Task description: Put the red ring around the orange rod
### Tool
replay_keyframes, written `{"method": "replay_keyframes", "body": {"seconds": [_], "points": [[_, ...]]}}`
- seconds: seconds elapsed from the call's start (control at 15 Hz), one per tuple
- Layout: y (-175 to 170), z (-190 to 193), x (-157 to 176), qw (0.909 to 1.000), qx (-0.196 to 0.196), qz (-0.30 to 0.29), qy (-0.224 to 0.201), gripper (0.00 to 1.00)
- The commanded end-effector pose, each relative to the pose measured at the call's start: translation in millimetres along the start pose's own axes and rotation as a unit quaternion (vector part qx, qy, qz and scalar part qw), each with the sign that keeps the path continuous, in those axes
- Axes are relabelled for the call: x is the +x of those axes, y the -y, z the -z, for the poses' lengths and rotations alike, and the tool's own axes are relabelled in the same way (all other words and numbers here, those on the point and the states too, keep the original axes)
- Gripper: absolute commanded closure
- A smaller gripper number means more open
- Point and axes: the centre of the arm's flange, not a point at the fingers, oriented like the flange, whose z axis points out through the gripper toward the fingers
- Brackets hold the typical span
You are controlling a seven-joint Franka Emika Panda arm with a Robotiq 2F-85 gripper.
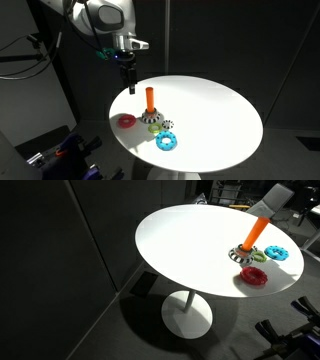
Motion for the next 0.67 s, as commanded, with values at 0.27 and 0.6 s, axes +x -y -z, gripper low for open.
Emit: {"method": "replay_keyframes", "body": {"seconds": [0.27, 0.6], "points": [[-1.2, -14.9, 5.4, 0.9999, 0.012, -0.004, -0.002, 0.00], [6.5, -43.6, 9.3, 0.9986, 0.046, -0.003, -0.027, 0.00]]}}
